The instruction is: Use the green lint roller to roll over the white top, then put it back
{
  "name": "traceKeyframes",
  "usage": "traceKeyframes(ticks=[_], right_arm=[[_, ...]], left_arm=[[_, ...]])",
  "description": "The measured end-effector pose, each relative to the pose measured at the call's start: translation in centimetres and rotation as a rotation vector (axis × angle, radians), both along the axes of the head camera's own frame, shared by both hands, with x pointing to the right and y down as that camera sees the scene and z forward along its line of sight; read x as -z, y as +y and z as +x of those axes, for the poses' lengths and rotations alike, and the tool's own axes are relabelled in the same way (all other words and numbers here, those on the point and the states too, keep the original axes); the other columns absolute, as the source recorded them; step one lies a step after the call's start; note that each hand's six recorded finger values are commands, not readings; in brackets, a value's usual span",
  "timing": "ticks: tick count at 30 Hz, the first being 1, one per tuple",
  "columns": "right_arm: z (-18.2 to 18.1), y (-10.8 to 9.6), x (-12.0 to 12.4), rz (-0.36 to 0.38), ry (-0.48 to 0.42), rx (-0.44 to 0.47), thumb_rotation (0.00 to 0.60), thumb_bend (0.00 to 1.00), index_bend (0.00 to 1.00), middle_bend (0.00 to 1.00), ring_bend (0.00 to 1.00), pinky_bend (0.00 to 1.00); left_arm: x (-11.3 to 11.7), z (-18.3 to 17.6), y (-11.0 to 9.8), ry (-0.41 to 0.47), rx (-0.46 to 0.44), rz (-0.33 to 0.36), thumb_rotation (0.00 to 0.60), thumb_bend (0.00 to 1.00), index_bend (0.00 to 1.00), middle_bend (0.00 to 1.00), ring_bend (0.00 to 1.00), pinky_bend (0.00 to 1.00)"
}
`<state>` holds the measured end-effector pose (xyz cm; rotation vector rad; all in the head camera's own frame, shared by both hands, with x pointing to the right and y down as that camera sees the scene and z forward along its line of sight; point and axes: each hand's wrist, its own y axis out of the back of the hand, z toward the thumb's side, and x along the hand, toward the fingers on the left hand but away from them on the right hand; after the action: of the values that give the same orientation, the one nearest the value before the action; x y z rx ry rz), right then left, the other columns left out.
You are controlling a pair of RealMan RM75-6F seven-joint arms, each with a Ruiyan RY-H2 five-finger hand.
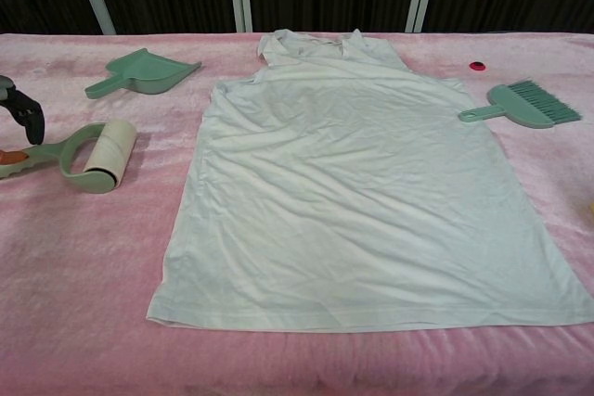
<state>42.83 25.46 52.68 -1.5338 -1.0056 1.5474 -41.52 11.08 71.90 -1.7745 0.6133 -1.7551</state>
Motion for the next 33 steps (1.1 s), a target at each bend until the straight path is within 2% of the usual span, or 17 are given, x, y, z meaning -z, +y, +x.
traceKeyframes(ticks=[12, 23, 33], right_arm=[[0.1, 0.0, -0.1, -0.011, 0.012, 0.001, 0.600, 0.19, 0.00, 0.04, 0.10, 0.21], [0.2, 0.1, -0.2, -0.019, 0.020, 0.000, 0.600, 0.18, 0.00, 0.04, 0.10, 0.21], [0.2, 0.1, -0.2, -0.024, 0.025, 0.001, 0.600, 0.19, 0.00, 0.04, 0.10, 0.21]], left_arm=[[-0.1, 1.4, -0.9, -0.038, -0.038, 0.007, 0.600, 0.35, 0.42, 0.38, 0.37, 0.56], [0.0, 2.3, -1.2, -0.061, -0.067, 0.001, 0.600, 0.35, 0.41, 0.39, 0.37, 0.58], [0.5, 2.0, -0.9, -0.095, -0.069, -0.031, 0.600, 0.34, 0.39, 0.38, 0.36, 0.57]])
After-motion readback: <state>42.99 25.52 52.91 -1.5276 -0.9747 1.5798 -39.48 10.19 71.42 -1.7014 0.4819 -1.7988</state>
